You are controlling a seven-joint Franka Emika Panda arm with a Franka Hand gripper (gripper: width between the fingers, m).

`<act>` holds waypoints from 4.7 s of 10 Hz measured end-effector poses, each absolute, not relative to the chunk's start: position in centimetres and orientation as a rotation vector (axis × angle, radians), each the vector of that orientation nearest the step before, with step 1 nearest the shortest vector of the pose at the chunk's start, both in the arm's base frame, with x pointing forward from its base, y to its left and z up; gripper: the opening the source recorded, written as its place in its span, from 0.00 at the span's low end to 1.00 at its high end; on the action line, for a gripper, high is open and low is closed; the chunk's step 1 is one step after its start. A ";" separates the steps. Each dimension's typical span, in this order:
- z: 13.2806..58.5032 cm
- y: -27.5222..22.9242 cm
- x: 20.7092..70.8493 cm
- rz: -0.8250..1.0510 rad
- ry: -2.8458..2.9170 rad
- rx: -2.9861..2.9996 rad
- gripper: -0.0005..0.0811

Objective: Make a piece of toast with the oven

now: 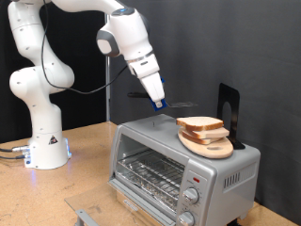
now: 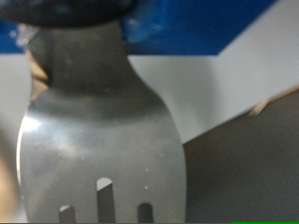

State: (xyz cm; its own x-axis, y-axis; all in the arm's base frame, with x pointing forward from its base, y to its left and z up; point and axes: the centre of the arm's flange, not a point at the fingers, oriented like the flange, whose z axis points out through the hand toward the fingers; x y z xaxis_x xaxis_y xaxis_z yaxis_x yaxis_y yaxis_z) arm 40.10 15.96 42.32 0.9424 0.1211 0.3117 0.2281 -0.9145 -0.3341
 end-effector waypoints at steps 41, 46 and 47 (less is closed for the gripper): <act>38.7 7.1 41.9 -0.431 0.007 -2.736 0.48; 39.5 6.8 41.6 -0.463 0.050 -2.720 0.48; 39.6 6.8 41.7 -0.463 0.059 -2.723 0.48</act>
State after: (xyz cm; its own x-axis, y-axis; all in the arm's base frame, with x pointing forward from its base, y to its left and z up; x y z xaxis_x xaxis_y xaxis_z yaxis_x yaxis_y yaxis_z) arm 41.72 6.78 39.61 0.9449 -0.1029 0.3108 0.0212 -0.9281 -0.3718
